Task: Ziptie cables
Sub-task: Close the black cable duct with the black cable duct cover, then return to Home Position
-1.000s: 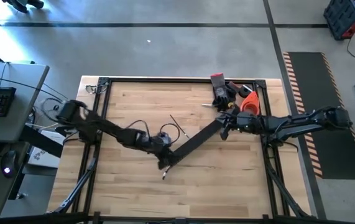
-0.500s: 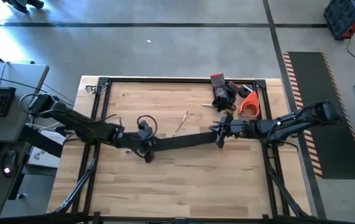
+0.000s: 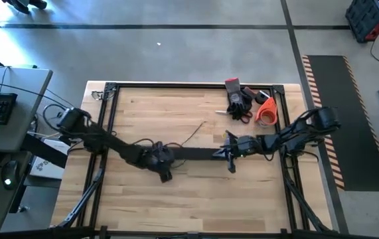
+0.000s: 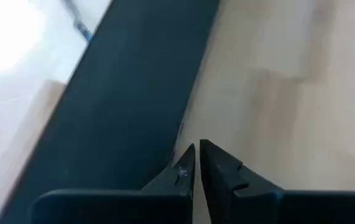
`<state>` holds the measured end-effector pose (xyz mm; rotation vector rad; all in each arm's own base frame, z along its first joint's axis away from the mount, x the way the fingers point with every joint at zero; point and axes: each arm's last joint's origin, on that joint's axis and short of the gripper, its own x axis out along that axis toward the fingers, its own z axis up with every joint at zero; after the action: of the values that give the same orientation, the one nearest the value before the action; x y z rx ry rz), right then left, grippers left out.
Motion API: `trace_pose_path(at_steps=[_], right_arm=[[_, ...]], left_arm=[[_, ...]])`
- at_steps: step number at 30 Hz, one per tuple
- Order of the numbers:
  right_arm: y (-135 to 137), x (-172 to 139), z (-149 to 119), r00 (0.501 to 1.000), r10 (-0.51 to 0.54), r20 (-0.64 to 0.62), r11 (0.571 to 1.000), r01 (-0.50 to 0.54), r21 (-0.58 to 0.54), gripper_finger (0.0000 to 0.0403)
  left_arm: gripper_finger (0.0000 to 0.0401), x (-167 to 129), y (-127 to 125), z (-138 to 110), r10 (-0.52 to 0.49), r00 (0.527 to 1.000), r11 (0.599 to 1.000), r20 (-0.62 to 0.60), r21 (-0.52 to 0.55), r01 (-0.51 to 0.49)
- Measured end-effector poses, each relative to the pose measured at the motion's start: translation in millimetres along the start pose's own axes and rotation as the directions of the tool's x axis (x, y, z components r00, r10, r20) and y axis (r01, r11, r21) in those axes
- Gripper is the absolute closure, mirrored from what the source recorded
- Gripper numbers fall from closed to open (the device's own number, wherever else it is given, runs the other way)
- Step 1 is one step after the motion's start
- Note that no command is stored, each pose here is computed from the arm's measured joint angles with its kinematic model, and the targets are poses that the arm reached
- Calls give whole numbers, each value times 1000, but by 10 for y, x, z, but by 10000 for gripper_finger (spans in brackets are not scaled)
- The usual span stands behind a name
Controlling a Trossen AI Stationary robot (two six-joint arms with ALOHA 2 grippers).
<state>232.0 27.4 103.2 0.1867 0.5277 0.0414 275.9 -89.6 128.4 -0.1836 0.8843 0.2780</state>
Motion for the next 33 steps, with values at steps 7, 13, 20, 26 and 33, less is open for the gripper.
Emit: trace_pose_path(at_steps=[7, 13, 20, 26, 33], right_arm=[[-29, -12, 97, 987, -154, 32, 987, 156, -48, 403], [-113, -394, 283, 942, -334, 30, 936, 336, -107, 403], [-114, -974, 510, 961, -238, 143, 959, 256, -125, 403], [-206, -1409, 534, 944, -65, 323, 986, 111, -126, 403], [-285, -1695, 286, 920, -71, 385, 997, 79, -4, 403]], left_arm=[[401, 286, 284, 61, 225, 973, 968, 49, 105, -229], [401, 285, 348, 333, 187, 971, 975, 147, 92, -202], [401, -88, 274, 641, 138, 958, 989, 251, 19, -147], [401, -700, 468, 714, 80, 912, 996, 403, -58, -62], [401, -1104, 1098, 429, 69, 853, 983, 518, -180, 29]])
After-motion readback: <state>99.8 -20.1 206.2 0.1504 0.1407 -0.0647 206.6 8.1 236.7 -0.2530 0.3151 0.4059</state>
